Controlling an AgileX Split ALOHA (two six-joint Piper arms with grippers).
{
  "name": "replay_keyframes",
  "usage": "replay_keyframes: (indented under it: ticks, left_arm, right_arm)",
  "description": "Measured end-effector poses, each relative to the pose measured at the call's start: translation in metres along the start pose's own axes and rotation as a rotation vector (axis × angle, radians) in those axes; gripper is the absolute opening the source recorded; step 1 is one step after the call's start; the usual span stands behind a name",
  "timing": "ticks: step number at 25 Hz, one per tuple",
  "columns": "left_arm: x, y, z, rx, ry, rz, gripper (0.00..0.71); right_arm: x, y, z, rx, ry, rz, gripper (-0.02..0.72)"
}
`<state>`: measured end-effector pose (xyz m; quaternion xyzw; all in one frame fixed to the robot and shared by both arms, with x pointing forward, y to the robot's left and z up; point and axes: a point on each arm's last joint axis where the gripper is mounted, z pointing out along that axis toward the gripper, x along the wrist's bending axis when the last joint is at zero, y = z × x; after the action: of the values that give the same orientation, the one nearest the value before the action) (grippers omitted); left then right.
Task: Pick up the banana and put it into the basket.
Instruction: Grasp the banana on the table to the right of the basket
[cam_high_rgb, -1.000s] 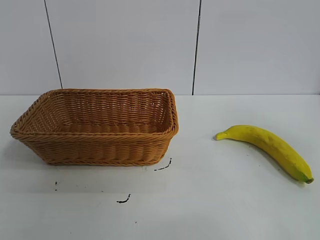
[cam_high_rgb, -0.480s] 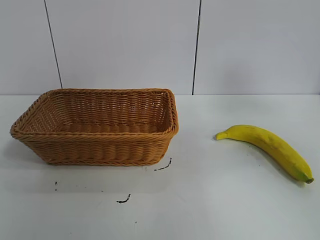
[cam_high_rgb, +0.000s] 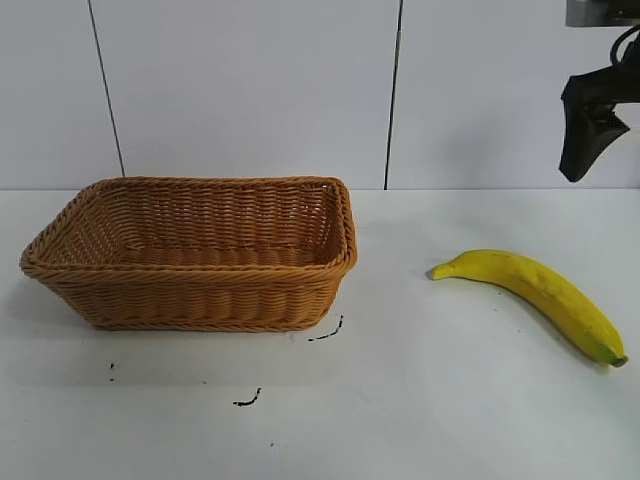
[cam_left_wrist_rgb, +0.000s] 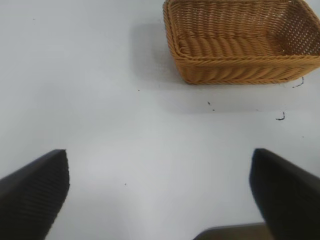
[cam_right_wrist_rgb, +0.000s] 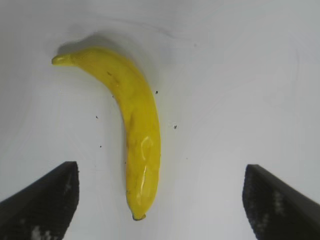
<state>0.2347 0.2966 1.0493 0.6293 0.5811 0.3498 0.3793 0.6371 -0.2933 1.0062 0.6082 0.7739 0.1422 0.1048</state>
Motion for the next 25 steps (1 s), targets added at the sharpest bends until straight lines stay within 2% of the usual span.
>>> replay_keyframes:
  ticks: [4, 8, 13, 20, 25]
  left_arm:
    - [0.0, 0.0, 0.0, 0.0, 0.0, 0.0, 0.695]
    - [0.0, 0.0, 0.0, 0.0, 0.0, 0.0, 0.695]
    - [0.0, 0.0, 0.0, 0.0, 0.0, 0.0, 0.695]
    - [0.0, 0.0, 0.0, 0.0, 0.0, 0.0, 0.695]
    - [0.0, 0.0, 0.0, 0.0, 0.0, 0.0, 0.695]
  right_arm:
    - [0.019, 0.005, 0.002, -0.013, 0.015, -0.07, 0.633]
    - [0.025, 0.006, 0.008, -0.004, 0.024, -0.086, 0.633]
    - [0.021, 0.002, 0.027, 0.059, 0.0, -0.115, 0.633]
    - [0.02, -0.007, 0.076, 0.161, 0.032, -0.089, 0.633]
    - [0.018, -0.01, 0.1, 0.169, 0.03, -0.082, 0.633]
